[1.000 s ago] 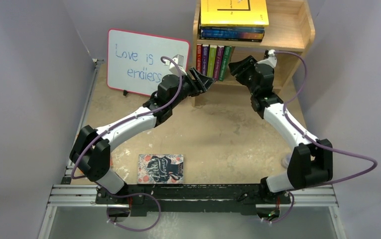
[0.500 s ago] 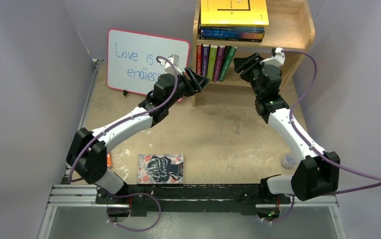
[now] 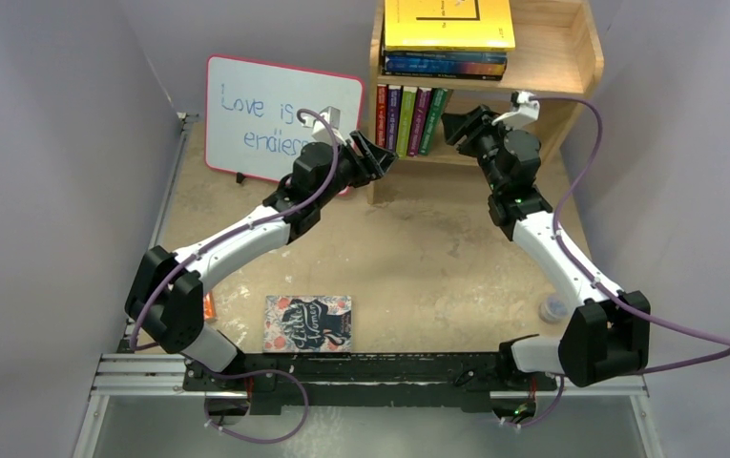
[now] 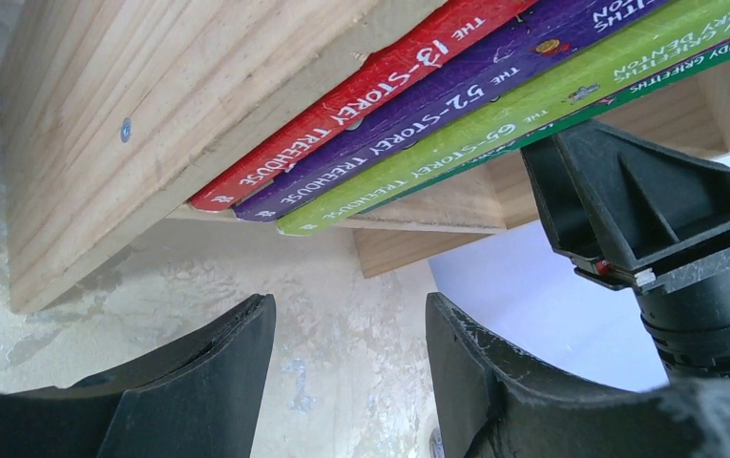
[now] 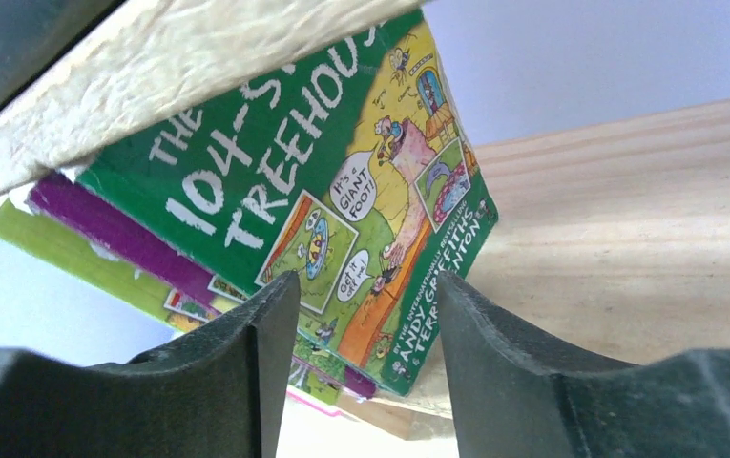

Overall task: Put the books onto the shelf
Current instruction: Adjust the book on the shelf.

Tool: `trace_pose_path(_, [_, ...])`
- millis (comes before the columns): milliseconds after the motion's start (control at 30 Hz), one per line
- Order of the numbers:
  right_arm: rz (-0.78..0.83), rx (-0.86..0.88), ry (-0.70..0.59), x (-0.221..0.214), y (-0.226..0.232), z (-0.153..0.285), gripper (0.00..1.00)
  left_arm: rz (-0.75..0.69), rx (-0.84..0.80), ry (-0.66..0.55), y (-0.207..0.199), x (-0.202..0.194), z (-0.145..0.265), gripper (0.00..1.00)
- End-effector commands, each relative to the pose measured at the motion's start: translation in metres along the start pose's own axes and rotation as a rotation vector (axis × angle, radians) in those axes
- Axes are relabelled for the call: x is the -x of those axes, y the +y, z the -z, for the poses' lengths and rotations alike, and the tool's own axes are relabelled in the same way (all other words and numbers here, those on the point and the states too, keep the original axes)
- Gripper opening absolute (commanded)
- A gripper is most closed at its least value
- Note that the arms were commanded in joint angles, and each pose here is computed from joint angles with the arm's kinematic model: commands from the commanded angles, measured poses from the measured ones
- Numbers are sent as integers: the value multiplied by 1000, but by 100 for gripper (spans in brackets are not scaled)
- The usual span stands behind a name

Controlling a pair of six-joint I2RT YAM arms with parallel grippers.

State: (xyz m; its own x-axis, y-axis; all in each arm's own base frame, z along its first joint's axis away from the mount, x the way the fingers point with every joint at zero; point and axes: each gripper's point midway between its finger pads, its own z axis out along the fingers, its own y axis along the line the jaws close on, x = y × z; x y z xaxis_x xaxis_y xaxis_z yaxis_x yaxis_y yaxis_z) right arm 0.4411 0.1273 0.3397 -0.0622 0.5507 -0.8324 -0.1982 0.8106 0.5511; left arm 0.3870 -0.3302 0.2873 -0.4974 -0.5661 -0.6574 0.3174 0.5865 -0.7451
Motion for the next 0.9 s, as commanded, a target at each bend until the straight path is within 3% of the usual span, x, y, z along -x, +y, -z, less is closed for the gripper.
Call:
trace_pose_path(0, [173,88,-69,25,20,10,60,-23,-45,-65,-16,25,13,58])
trace_pose_path(433, [465,138,-133,31,34,18,67,-26,-29,-72,-10,28,13,58])
trace_pose_path(867, [528,-31,-202,45,25,6,66,-16,-7,-72,0,27,10,58])
